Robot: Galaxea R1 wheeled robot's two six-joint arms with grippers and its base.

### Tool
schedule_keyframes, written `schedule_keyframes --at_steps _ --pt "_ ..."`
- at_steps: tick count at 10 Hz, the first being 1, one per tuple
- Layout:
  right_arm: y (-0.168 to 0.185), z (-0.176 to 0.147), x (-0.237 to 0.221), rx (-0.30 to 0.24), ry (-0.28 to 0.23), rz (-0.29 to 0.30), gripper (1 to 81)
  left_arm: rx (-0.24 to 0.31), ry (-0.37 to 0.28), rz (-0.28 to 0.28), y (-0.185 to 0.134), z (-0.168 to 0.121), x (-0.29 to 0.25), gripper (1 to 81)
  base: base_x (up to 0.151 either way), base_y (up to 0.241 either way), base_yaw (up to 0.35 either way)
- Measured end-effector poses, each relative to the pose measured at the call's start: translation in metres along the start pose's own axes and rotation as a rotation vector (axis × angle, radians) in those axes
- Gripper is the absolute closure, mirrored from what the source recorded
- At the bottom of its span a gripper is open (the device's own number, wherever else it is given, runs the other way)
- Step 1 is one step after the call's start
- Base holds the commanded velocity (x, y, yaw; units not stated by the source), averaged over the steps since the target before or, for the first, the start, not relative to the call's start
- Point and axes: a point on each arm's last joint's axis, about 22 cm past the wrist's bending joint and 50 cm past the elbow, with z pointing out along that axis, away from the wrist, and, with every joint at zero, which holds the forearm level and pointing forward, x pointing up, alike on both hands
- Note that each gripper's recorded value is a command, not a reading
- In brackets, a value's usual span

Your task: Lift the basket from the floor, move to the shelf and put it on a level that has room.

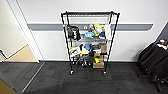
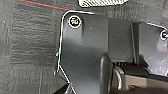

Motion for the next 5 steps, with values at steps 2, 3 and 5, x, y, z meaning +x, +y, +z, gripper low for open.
schedule_keyframes --at_steps 2,3,5 --pt "0.007 0.002 0.029 -0.008 0.025 -0.021 1.0 -0.011 0.021 -0.022 0.004 0.001 0.021 1.0 0.000 0.000 0.000" --pt "0.004 0.005 0.040 -0.003 0.023 -0.042 1.0 -0.022 0.023 -0.044 0.006 -0.001 0.029 1.0 0.000 0.000 0.000" --pt "-0.011 0.016 0.084 0.018 0.028 -0.097 1.0 -0.028 0.061 -0.096 -0.001 -0.005 0.041 1.0 0.000 0.000 0.000"
